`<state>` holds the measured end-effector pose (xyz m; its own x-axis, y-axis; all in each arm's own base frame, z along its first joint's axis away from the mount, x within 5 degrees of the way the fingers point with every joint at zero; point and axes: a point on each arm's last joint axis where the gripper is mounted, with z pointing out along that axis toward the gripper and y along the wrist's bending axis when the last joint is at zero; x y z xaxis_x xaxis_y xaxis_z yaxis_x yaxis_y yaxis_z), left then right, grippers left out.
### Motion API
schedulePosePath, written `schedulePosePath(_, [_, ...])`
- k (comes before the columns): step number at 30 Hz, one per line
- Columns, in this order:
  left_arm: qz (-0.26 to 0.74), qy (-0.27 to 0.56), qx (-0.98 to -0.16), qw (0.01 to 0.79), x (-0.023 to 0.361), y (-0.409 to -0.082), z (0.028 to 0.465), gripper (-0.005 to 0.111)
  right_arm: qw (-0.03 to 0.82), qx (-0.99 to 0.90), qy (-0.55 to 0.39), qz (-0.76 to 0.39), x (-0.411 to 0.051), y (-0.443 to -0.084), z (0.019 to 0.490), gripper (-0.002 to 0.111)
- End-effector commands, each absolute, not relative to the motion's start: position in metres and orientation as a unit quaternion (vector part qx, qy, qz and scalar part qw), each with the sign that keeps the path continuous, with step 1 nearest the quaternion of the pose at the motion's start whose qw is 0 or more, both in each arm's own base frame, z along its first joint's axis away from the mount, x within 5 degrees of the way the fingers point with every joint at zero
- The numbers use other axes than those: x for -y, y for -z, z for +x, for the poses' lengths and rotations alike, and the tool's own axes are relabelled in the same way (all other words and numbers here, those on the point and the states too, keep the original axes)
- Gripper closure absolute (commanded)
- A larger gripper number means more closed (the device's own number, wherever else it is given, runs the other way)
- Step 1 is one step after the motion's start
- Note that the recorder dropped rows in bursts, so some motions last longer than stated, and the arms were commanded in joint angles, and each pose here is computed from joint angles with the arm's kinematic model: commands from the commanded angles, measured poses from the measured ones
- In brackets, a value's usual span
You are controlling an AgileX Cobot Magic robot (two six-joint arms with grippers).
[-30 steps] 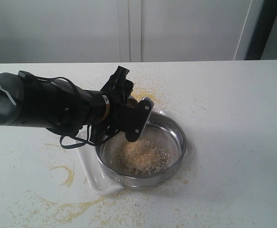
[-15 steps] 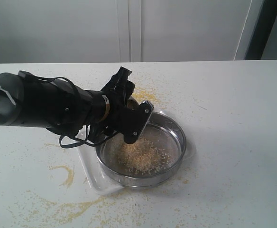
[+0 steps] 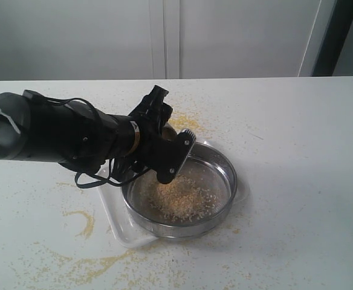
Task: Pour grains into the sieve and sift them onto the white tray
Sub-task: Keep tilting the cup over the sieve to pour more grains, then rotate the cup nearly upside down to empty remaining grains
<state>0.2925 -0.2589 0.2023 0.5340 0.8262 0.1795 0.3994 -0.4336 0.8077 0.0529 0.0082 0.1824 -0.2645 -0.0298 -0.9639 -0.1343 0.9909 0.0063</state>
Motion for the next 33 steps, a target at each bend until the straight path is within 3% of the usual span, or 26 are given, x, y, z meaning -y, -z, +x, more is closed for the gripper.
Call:
schedulePosePath(1, [0.800,-0.309,-0.361,0.365,0.2590,-0.2091,0.2928,0.107,0.607,-0.792,-0.042,-0.048,-0.0078,-0.1817,0.0528,0.108])
schedulePosePath(33, [0.821,-0.329,-0.312,0.347,0.2593,-0.2090,0.2927,0.107,0.607,-0.792,-0.042,-0.048,-0.0078,-0.1817,0.0528,0.108])
